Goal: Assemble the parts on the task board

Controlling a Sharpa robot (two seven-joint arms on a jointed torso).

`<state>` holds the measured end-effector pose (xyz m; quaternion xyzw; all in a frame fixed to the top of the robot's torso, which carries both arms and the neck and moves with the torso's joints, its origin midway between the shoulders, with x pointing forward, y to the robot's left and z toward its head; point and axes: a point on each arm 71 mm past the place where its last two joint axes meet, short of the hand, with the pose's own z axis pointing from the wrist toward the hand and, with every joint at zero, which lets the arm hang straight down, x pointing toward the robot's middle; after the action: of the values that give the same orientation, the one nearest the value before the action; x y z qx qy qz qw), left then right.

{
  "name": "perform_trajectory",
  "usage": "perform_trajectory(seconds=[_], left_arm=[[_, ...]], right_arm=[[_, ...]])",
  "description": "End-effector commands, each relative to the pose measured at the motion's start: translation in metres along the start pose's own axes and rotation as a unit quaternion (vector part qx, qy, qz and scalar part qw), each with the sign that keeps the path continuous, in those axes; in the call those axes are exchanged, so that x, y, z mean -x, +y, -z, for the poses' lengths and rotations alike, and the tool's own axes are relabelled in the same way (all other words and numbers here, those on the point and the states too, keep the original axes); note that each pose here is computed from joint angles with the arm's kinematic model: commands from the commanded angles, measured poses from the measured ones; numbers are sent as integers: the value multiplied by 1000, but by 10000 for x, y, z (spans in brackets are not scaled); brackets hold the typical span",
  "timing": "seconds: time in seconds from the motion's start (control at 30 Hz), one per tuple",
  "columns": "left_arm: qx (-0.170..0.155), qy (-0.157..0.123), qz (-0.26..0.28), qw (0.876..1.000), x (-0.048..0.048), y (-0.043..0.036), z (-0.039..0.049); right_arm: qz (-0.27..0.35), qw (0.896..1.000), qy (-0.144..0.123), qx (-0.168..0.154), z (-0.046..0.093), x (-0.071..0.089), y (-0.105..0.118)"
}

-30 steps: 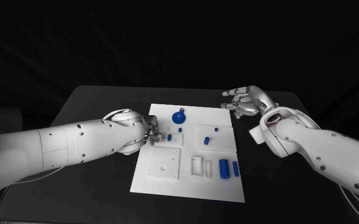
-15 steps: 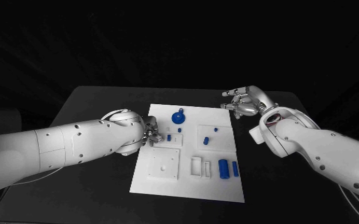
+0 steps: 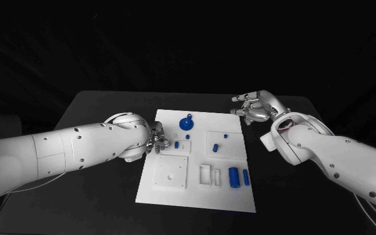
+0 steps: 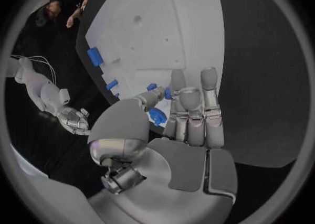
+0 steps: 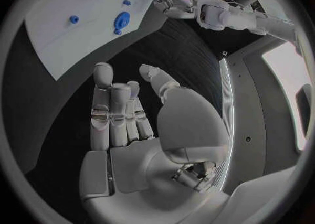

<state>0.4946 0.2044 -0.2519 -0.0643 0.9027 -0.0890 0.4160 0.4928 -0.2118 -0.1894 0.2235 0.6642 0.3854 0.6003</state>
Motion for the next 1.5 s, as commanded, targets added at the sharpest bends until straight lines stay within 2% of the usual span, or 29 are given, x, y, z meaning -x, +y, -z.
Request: perform_trajectory(seconds=[0.03, 0.67, 1.23, 1.5], left_arm=[[-9, 25, 5, 1000, -11, -36, 1], [-4, 35, 9, 999, 20, -16, -20], [6, 29, 8, 1000, 50, -4, -67], [9, 44, 7, 999, 39, 9, -80]], right_arm=[[3, 1000, 8, 3, -2, -16, 8], [3, 1000, 10, 1, -2, -17, 3], [3, 1000, 11, 1, -2, -18, 3], [3, 1000, 11, 1, 1, -18, 7]])
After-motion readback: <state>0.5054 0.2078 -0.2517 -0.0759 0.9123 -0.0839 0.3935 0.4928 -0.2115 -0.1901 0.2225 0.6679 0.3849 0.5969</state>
